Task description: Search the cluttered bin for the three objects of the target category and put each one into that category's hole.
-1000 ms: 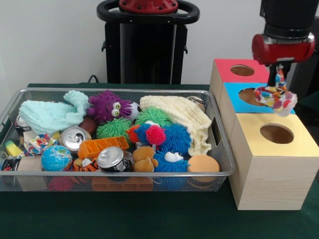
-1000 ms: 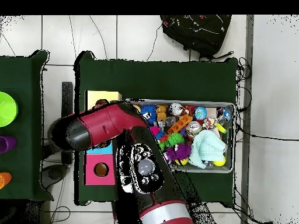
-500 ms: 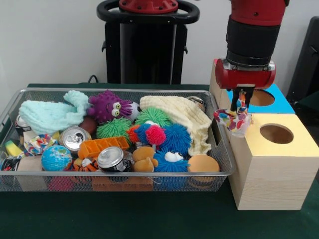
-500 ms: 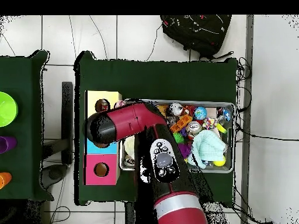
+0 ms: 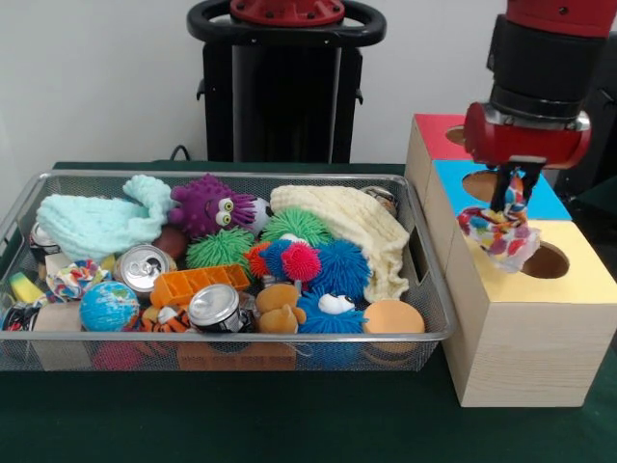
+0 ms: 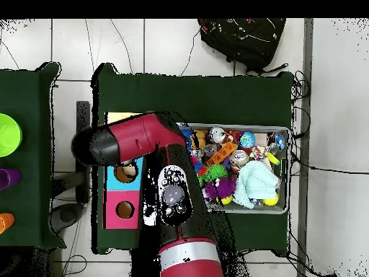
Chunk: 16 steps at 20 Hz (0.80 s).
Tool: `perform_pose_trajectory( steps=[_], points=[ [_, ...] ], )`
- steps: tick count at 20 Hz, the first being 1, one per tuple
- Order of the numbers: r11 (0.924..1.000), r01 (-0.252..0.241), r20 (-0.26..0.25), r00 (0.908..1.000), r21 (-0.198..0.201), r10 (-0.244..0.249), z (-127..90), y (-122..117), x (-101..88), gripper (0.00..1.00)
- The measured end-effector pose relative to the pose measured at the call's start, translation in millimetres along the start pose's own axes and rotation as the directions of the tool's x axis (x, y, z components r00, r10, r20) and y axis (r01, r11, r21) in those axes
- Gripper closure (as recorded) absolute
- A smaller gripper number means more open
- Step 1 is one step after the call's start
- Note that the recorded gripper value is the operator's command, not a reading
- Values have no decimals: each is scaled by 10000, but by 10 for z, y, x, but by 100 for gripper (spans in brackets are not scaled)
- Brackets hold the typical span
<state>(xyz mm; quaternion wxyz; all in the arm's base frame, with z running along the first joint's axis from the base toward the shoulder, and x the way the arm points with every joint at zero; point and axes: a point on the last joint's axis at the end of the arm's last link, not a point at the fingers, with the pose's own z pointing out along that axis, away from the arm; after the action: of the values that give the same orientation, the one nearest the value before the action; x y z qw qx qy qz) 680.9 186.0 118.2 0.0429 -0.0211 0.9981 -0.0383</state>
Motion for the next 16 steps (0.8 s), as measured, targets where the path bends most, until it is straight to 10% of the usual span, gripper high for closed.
perform_pose_trajectory(
  steps=[8,16],
  points=[
    [9999,-165,-110,9998,-14,165,-239,137,-200,100],
    [9998,-143,796,9967,-123,153,90,161,-247,100]
  ],
)
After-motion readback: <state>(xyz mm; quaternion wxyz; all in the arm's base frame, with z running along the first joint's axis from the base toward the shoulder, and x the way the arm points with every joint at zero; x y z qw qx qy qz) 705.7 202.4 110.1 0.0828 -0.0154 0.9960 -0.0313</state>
